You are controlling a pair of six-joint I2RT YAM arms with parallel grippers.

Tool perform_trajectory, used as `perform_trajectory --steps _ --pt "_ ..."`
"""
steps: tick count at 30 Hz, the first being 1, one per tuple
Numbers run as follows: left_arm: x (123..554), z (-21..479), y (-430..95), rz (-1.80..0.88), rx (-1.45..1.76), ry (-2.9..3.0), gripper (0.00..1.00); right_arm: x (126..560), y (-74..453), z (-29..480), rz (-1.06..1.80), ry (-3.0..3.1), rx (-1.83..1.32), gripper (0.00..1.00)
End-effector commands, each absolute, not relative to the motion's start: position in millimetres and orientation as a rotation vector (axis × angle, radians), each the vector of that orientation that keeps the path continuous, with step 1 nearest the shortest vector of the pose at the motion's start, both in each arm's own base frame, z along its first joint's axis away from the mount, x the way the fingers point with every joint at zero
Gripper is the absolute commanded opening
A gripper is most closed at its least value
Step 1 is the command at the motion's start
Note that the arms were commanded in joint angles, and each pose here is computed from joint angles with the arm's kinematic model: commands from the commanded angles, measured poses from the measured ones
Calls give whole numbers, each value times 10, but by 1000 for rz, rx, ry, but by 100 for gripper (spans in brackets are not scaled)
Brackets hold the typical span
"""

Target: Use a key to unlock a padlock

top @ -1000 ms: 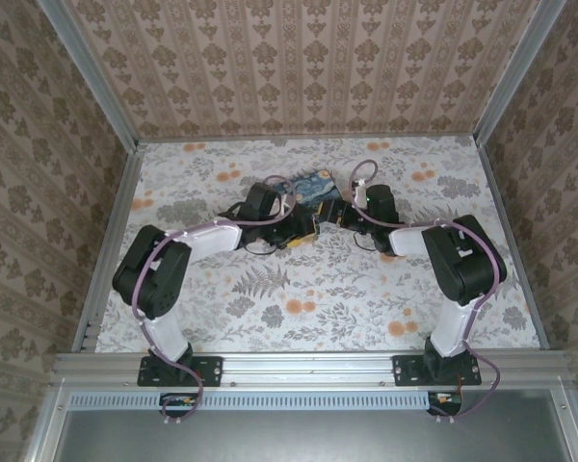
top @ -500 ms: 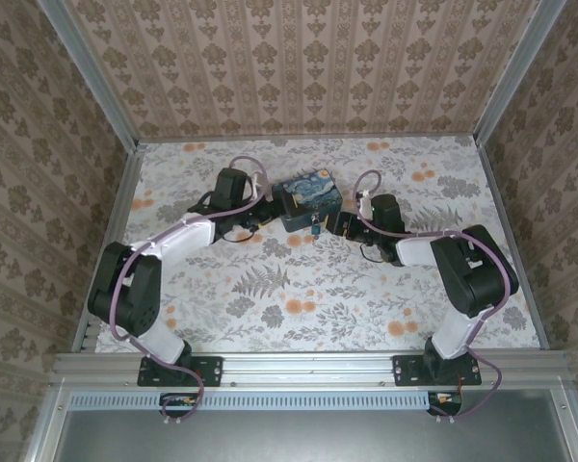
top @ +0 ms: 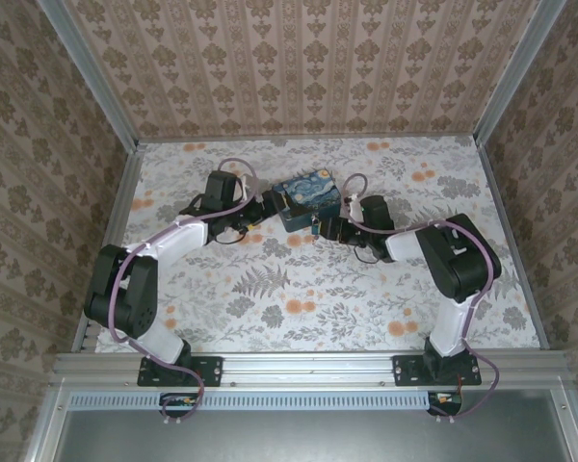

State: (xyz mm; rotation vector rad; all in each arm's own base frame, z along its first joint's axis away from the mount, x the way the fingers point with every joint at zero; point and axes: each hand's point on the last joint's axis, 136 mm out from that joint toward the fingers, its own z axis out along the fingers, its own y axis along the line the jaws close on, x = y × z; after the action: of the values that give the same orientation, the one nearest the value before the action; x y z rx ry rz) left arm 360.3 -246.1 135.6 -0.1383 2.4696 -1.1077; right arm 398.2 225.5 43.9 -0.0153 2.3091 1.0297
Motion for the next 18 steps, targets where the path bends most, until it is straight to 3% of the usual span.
perform_trajectory --steps 1,12,18 --pt "3593 1351 -2421 -1109 -134 2465 100 3998 2390 406 1047 2317 -69 55" --pt "3655 1308 -2425 -1133 -149 2465 100 3937 2413 179 901 2417 -102 48" --pt "3671 1285 -2448 -1145 -148 2469 100 3993 2358 138 856 2424 -59 23"
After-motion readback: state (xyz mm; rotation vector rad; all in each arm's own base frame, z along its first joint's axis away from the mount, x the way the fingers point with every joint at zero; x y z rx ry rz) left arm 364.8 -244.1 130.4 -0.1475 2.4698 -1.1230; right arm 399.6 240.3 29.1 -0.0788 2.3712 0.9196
